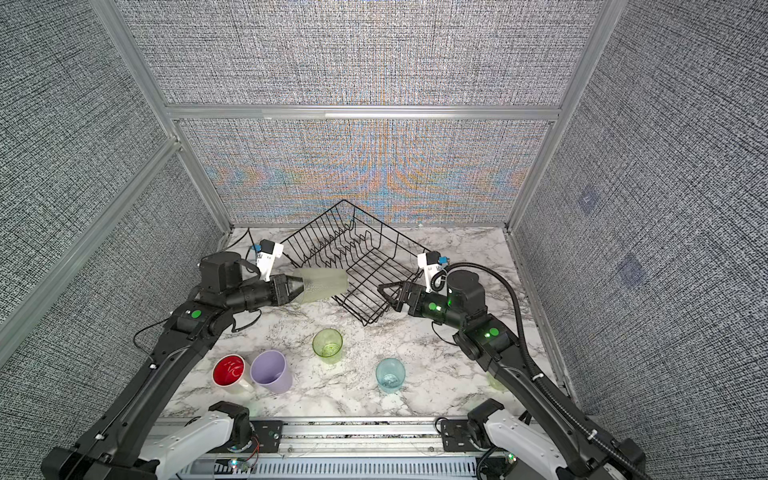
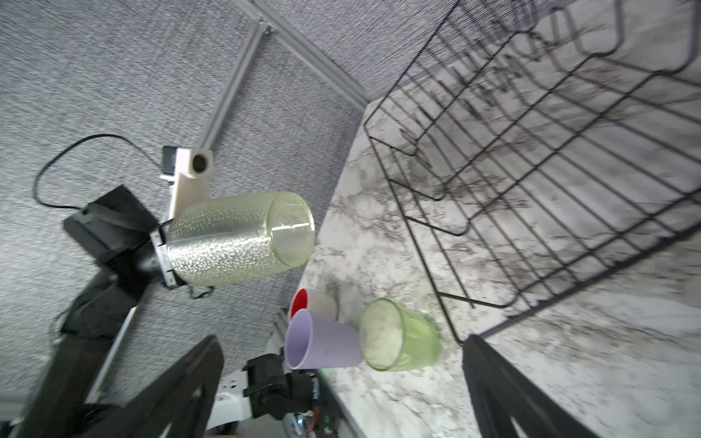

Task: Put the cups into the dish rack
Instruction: 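Lift the frosted green cup with the left gripper and pass it to the right gripper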

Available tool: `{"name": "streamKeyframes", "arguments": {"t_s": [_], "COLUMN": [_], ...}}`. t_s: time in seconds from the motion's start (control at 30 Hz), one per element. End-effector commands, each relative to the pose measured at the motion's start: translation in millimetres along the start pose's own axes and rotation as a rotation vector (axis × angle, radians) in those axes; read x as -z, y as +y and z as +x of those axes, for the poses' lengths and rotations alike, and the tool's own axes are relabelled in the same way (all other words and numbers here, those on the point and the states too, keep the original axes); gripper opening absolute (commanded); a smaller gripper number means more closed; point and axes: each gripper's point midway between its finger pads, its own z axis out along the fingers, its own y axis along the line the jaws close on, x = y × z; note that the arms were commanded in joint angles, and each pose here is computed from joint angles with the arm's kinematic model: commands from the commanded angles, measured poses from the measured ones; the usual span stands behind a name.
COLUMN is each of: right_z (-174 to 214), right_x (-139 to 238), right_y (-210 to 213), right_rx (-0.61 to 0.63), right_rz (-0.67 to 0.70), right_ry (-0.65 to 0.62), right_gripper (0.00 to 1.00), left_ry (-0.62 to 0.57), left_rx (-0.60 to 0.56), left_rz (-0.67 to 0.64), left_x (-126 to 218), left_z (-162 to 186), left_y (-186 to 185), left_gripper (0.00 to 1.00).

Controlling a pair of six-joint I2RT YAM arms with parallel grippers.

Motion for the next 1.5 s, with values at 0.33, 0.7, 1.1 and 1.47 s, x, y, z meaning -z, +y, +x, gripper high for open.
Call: {"name": "streamKeyframes", "arguments": {"t_s": [0.33, 0.7, 1.1, 1.47], "right_z": [-3, -3, -8, -10], "right_x": [-24, -38, -47, -64], "right_y": [82, 77, 89, 62], "right_rx": [-0.271, -0.301, -0.338, -0.388], "right_rz": [-0.463, -0.435, -0.538, -0.498], "right_ry": [0.138, 0.117, 0.142, 0.134], "right_gripper": [0.99, 0.96, 0.81, 0.78], "left_ry": [0.058, 0.134, 0.139, 0.14], "left_rx": [-0.15, -0.163, -0.13, -0.119], "left_rz": [0.336, 0.426, 0.407, 0.32], "left_x": [-29, -50, -69, -86], "left_z": [-1, 10, -2, -7], "left_y": [-61, -69, -67, -45], "left_gripper": [0.0, 0.0, 0.01, 0.42]}}
